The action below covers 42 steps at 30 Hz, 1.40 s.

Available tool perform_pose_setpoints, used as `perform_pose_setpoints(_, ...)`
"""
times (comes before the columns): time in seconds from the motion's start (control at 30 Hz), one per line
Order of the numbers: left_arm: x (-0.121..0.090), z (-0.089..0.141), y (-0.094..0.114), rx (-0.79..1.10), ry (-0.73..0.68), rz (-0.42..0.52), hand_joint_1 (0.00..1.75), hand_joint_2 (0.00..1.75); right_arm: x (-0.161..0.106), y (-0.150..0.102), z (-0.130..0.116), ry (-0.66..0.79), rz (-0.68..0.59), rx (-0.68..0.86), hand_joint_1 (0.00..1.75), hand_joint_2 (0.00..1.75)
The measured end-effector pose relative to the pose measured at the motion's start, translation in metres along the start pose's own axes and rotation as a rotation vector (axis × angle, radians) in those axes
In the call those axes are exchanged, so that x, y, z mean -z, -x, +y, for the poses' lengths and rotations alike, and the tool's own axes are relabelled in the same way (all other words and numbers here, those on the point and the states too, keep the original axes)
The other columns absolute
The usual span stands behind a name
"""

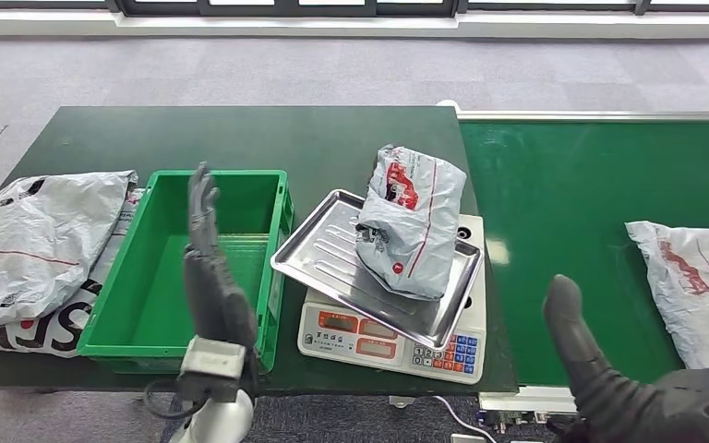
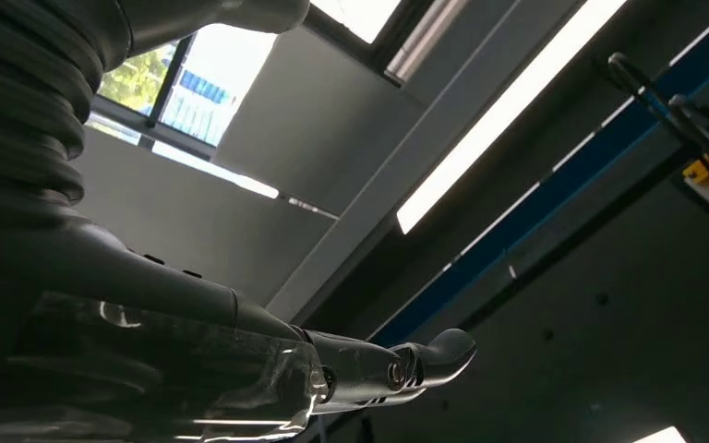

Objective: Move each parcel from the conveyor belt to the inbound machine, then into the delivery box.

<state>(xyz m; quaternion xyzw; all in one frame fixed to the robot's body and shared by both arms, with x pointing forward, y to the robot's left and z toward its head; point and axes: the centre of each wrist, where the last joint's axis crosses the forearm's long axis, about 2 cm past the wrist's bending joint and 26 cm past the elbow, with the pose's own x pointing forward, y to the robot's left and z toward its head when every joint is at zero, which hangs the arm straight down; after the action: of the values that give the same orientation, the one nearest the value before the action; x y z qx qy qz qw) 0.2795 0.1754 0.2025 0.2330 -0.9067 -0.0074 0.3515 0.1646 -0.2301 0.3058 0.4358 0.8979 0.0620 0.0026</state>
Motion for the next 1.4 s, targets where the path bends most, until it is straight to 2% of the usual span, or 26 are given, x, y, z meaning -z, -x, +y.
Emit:
perform_pose_setpoints(0.1,0.015,-0.033,0.007,-0.056,0.259,0.039,0.00,0.00,0.009,0.004,-0.011,0.057,-0.005,-0.027,0.00,1.75)
perform_pose_setpoints(0.2,0.028,-0.062,0.013,-0.063,0.473,0.029,0.00,0.00,0.015,0.005,-0.018,0.080,-0.015,-0.056,0.00,1.75)
perform_pose_setpoints(0.3,0.040,-0.088,0.011,-0.032,0.646,-0.031,0.00,0.00,0.016,0.006,-0.020,0.104,-0.007,-0.041,0.00,1.75)
perform_pose_setpoints(0.47,0.062,-0.133,-0.014,0.079,0.820,-0.170,0.00,0.00,0.019,0.009,-0.027,0.152,0.005,-0.023,0.00,1.75)
perform_pose_setpoints(0.6,0.071,-0.150,-0.025,0.104,0.868,-0.213,0.00,1.75,0.021,0.009,-0.030,0.165,0.001,-0.028,0.00,1.75)
perform_pose_setpoints(0.7,0.077,-0.158,-0.032,0.125,0.897,-0.239,0.00,1.75,0.023,0.008,-0.031,0.159,-0.003,-0.047,0.00,1.75)
perform_pose_setpoints(0.73,0.080,-0.161,-0.034,0.130,0.906,-0.244,0.00,1.31,0.023,0.008,-0.031,0.151,-0.005,-0.059,0.00,1.75)
perform_pose_setpoints(0.83,0.085,-0.169,-0.043,0.150,0.935,-0.255,0.00,1.31,0.024,0.007,-0.032,0.130,-0.010,-0.091,0.00,1.75)
perform_pose_setpoints(0.87,0.086,-0.171,-0.045,0.160,0.945,-0.259,0.00,1.75,0.024,0.007,-0.032,0.126,-0.012,-0.096,0.00,1.75)
perform_pose_setpoints(1.07,0.085,-0.183,-0.053,0.250,1.012,-0.273,0.00,1.75,0.023,0.007,-0.030,0.112,-0.022,-0.107,0.00,1.75)
perform_pose_setpoints(1.4,0.082,-0.189,-0.048,0.388,1.092,-0.276,0.00,1.75,0.019,0.007,-0.024,0.085,-0.029,-0.102,0.00,1.75)
